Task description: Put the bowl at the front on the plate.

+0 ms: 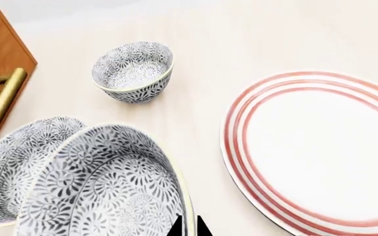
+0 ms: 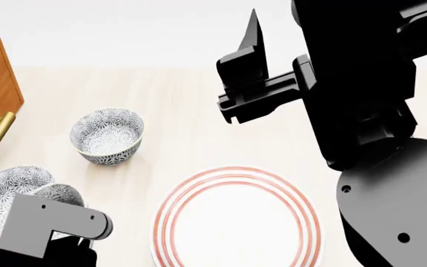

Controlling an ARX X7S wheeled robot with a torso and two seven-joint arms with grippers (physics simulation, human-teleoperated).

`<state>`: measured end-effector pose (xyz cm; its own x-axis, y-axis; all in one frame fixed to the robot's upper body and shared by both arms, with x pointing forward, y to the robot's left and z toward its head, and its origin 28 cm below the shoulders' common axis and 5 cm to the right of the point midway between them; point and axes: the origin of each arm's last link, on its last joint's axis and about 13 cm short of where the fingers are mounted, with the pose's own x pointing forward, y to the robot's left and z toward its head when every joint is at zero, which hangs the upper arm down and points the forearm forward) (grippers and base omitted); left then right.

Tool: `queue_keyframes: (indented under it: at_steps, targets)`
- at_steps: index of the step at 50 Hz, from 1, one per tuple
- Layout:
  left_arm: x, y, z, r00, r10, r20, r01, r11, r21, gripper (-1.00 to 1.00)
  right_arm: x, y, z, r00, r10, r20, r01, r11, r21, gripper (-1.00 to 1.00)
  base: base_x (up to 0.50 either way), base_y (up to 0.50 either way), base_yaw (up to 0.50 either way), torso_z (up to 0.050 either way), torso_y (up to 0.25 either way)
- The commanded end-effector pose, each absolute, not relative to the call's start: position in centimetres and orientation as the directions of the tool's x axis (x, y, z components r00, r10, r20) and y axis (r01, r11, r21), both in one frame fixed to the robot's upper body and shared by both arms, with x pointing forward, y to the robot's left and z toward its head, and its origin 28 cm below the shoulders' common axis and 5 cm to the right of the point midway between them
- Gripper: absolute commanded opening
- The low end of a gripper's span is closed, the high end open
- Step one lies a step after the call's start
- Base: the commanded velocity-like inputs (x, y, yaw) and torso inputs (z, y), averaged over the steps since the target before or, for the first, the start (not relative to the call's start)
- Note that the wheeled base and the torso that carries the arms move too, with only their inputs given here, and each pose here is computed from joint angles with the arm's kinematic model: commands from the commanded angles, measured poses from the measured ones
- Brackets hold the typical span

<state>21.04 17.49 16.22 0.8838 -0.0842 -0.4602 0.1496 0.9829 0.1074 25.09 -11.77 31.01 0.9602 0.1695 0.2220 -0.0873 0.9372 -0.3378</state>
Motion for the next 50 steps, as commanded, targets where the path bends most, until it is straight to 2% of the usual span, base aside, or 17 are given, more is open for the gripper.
queue_keyframes:
  at_steps: [1, 22, 50]
  targets:
    - [21.2, 17.5, 16.9, 0.912, -0.096, -0.400, 0.155, 0.981, 0.118, -1.00, 25.0, -11.8, 30.9, 0.959, 0.168, 0.228, -0.084, 0.938, -0.336, 1.00, 0.00, 0.00, 0.00, 0.000, 0.000]
    - [21.4, 17.2, 18.3, 0.952, -0.132, -0.277, 0.166, 0.981, 0.104, -1.00, 25.1, -11.7, 30.8, 0.959, 0.171, 0.226, -0.086, 0.936, -0.341, 1.00, 0.00, 0.00, 0.00, 0.000, 0.000]
    - [22.6, 16.7, 20.6, 0.963, -0.230, -0.141, 0.244, 0.965, 0.092, -1.00, 25.6, -11.7, 31.0, 0.956, 0.183, 0.230, -0.097, 0.935, -0.340, 1.00, 0.00, 0.00, 0.00, 0.000, 0.000]
